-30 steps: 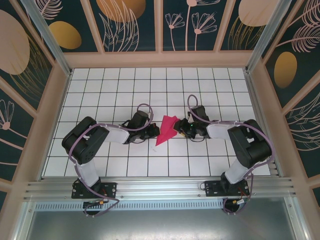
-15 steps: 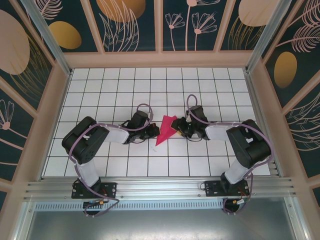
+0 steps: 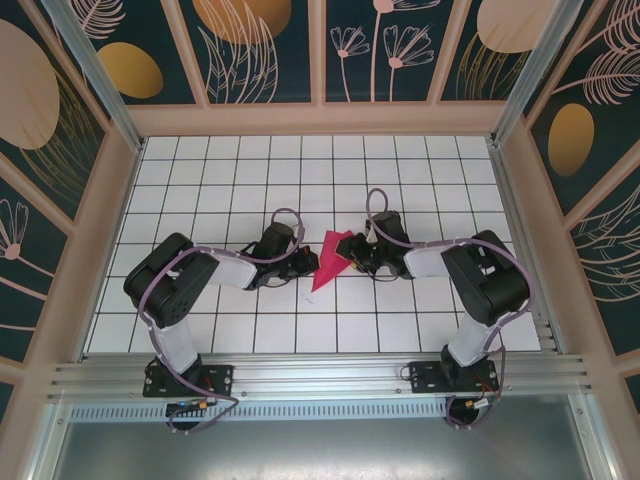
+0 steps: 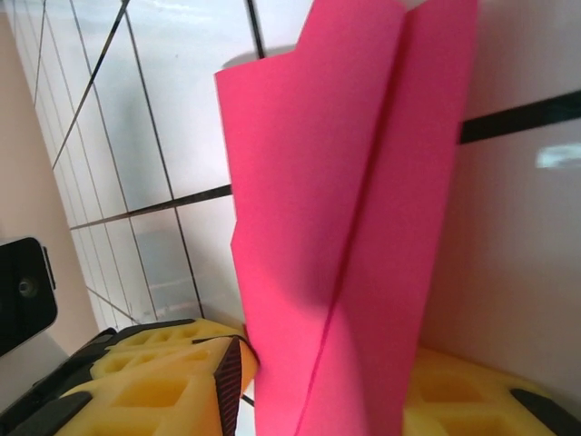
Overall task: Fold a paper plane with a square sheet of paper (pick it up from the middle)
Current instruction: Turn over the paper at the center of the table.
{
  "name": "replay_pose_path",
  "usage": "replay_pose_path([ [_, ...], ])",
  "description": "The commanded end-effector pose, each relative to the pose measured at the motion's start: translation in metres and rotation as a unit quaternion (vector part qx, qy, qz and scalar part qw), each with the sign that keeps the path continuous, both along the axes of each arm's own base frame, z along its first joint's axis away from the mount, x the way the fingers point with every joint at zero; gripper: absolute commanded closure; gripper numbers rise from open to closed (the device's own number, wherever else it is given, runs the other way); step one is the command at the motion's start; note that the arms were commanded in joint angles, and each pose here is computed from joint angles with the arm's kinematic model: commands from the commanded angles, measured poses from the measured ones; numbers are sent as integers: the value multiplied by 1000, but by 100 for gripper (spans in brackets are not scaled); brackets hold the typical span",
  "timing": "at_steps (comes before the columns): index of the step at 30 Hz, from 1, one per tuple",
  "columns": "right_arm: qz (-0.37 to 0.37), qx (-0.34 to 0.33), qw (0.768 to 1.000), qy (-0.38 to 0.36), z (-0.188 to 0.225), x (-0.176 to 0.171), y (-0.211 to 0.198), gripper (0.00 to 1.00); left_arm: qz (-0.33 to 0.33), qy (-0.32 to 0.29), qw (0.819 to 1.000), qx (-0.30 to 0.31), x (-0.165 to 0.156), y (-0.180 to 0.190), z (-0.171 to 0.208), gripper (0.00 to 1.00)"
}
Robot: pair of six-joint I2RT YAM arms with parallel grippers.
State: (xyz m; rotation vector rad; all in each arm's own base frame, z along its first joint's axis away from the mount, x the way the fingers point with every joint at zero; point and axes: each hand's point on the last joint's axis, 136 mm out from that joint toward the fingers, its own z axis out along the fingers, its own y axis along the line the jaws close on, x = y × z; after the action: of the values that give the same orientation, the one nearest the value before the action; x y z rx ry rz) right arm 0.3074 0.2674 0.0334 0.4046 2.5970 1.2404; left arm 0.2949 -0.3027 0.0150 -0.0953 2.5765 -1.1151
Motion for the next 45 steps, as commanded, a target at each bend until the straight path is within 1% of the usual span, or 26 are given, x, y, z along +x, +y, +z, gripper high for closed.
replay_pose_path([
  [1,31,17,999,-32,7,6,18,63,-15,87,995,41,-38,14,-44,100],
  [4,40,21,998,-37,7,8,22,69,-14,86,996,35,-39,14,-42,100],
  [9,40,-3,998,-44,7,13,19,84,-6,78,997,28,-37,14,-35,99],
  [10,44,-7,998,-48,9,13,19,86,-3,76,997,25,-36,14,-33,97],
  [11,46,-13,998,-52,12,13,18,88,0,72,997,20,-35,14,-29,92],
  [13,51,-37,996,-57,15,14,13,93,5,61,998,9,-31,12,-19,86],
  [15,51,-68,994,-64,19,16,6,95,15,43,999,4,-26,12,-6,72],
  [16,53,-81,993,-66,22,16,3,95,20,34,999,1,-24,13,0,71],
  [18,63,-116,989,-69,27,14,-5,95,37,9,999,-3,-17,18,19,61],
  [20,69,-152,983,-77,36,15,-14,95,53,-14,999,-1,-13,23,33,57],
  [21,71,-175,979,-82,42,15,-21,95,63,-25,998,4,-10,28,39,52],
  [23,72,-217,969,-91,53,17,-33,95,81,-45,996,19,-7,38,48,48],
  [25,71,-266,957,-92,63,17,-49,95,102,-63,992,35,-4,49,57,46],
  [28,73,-352,928,-94,79,17,-69,94,137,-90,985,59,-1,69,67,44],
  [31,77,-455,884,-81,89,15,-91,94,168,-109,977,76,0,86,74,43],
  [33,83,-526,844,-64,92,12,-102,94,188,-118,971,85,0,97,78,43],
  [35,90,-574,812,-57,94,9,-104,94,206,-130,966,88,-1,106,83,43],
  [38,114,-603,788,-49,86,6,-89,94,237,-145,956,90,-3,122,92,42],
  [42,152,-631,759,-49,60,2,-53,94,277,-166,943,81,-9,142,103,41],
  [45,181,-638,746,-52,38,-2,-20,93,302,-180,933,73,-14,156,112,41],
])
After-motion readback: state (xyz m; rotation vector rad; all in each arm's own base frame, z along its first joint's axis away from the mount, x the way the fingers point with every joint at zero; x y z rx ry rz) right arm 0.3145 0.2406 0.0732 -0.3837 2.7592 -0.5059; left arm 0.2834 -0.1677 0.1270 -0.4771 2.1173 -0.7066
